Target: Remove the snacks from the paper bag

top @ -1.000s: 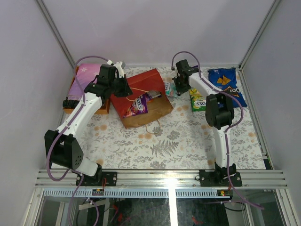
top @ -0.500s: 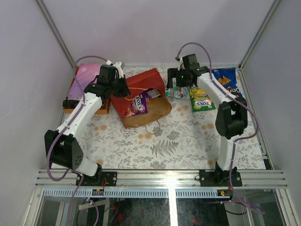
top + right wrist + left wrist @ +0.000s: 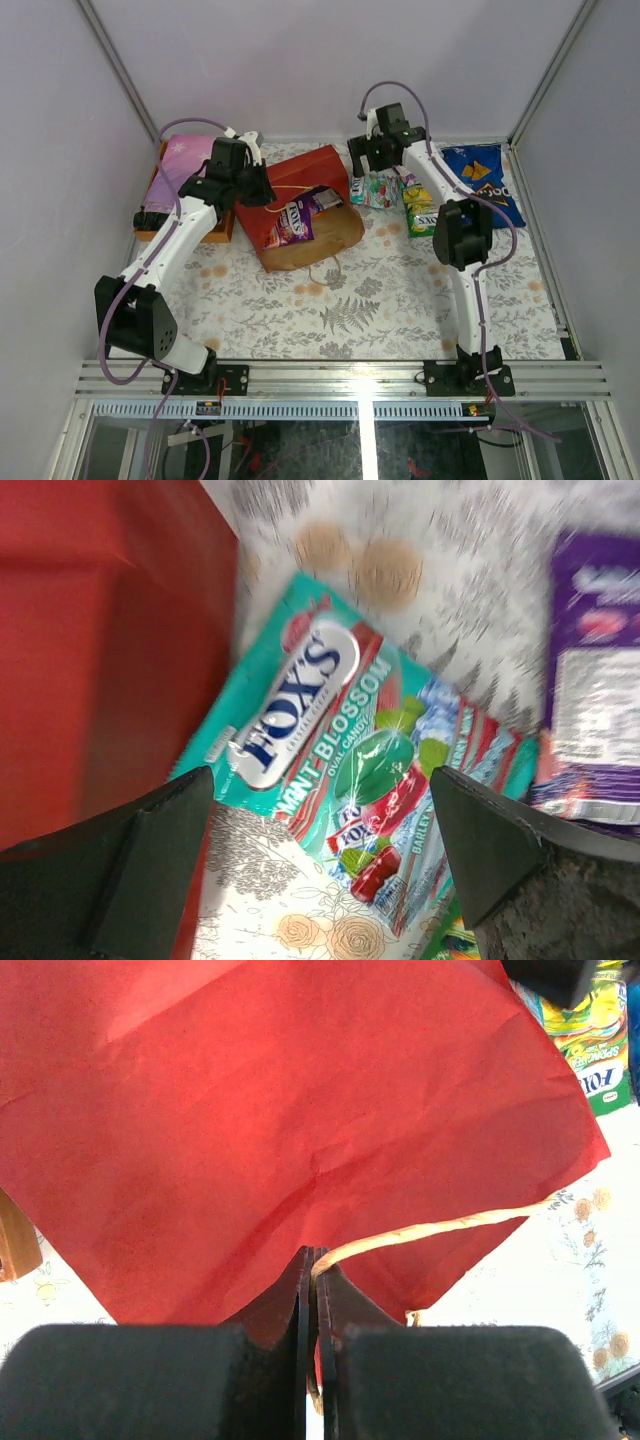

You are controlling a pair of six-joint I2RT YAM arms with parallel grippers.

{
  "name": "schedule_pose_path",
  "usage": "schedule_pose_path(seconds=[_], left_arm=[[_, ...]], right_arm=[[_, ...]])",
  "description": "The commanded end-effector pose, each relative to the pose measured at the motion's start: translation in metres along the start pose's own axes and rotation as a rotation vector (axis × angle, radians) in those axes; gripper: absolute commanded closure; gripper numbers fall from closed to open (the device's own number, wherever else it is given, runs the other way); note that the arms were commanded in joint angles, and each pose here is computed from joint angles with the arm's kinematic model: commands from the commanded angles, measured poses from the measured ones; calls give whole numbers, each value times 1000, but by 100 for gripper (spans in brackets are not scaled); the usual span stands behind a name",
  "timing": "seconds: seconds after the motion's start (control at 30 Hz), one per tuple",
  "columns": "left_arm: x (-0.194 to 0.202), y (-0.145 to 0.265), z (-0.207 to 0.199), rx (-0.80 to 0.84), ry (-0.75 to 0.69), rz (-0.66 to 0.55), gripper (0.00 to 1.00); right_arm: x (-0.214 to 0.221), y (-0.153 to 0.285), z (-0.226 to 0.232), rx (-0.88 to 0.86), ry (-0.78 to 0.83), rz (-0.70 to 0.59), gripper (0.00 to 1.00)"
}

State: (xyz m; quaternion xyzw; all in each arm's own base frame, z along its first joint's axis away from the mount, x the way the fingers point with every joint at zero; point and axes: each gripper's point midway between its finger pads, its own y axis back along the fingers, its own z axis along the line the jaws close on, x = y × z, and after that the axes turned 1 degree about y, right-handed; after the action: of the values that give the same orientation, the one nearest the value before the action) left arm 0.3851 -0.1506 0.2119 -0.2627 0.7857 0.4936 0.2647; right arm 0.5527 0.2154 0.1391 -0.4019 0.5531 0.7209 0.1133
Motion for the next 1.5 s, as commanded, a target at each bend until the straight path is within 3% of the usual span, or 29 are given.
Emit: schedule_pose_path(seconds=[0.0,0.47,0.83,0.97,1.17,1.33,1.37,1.47], left_arm=[[-18,9,10,-42,-11,-53,100],[-22,6,30,-143,-10,-65,100],[-30,21,34,-198,37,-95,100],[-36,19,31,-192,32,-90,100],[-68,34,21,-179,5,-180,100],[-110,57,28,-239,48,-288,100],[-121,64,26,-235,65,-320,100],[-156,85,23,-250,91,-429,100]], right_arm=[[28,-7,-5,3,-7,86,3],[73,-79,-15,-30,-26,183,3],[6,-98,-12,-170,134,-78,0],[-44,-64,-13,-187,135,-208,0],[-117,52,10,-210,44,-419,1],[-96,122,15,-144,-159,-532,0],[-70,120,11,-106,-230,-519,1],[-53,149,14,-96,-332,-591,1]])
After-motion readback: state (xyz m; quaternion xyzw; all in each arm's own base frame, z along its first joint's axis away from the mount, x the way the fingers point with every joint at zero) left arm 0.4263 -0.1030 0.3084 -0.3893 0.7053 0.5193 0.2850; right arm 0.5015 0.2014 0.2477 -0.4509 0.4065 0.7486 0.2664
